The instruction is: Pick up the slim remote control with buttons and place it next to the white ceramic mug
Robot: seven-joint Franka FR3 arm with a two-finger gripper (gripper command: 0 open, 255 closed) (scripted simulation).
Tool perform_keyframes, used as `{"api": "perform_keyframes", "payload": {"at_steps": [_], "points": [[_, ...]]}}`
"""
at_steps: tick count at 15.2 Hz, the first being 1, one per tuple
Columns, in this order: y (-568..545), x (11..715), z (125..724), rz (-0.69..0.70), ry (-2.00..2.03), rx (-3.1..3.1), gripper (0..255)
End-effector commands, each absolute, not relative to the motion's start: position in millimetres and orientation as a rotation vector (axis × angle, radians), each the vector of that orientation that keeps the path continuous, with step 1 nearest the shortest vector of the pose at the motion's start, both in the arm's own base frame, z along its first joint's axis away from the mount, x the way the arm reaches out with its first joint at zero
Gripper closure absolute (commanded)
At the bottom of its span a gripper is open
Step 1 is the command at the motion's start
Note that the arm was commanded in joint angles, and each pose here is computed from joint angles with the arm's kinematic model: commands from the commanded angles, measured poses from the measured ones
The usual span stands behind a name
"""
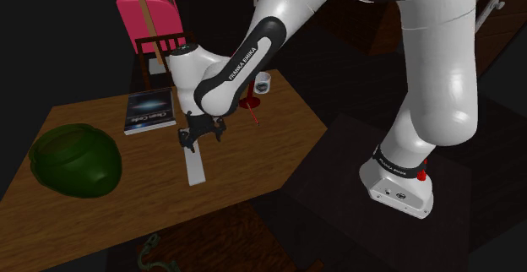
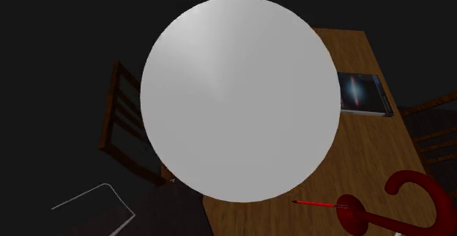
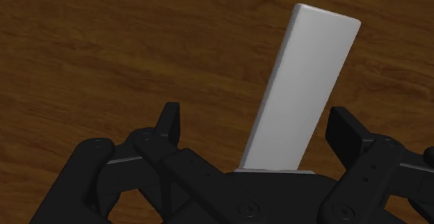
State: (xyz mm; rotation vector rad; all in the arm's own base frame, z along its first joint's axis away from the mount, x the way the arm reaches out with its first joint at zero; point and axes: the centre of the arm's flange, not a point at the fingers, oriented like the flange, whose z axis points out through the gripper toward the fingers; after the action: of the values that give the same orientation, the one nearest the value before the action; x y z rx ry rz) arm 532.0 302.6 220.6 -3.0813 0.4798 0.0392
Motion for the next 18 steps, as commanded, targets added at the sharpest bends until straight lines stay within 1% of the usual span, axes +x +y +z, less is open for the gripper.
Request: {"api": "perform_keyframes", "payload": {"at_steps": [1, 5, 13, 18], "points": [[314.1, 548.3, 200.8, 0.028, 0.505, -3.079, 0], [337.0, 581.1, 167.8, 0.009, 0.552, -3.073, 0], [338.5, 582.0, 126.8, 0.009, 0.553, -3.073, 0], [338.5, 582.0, 126.8, 0.009, 0.553, -3.073, 0]]}}
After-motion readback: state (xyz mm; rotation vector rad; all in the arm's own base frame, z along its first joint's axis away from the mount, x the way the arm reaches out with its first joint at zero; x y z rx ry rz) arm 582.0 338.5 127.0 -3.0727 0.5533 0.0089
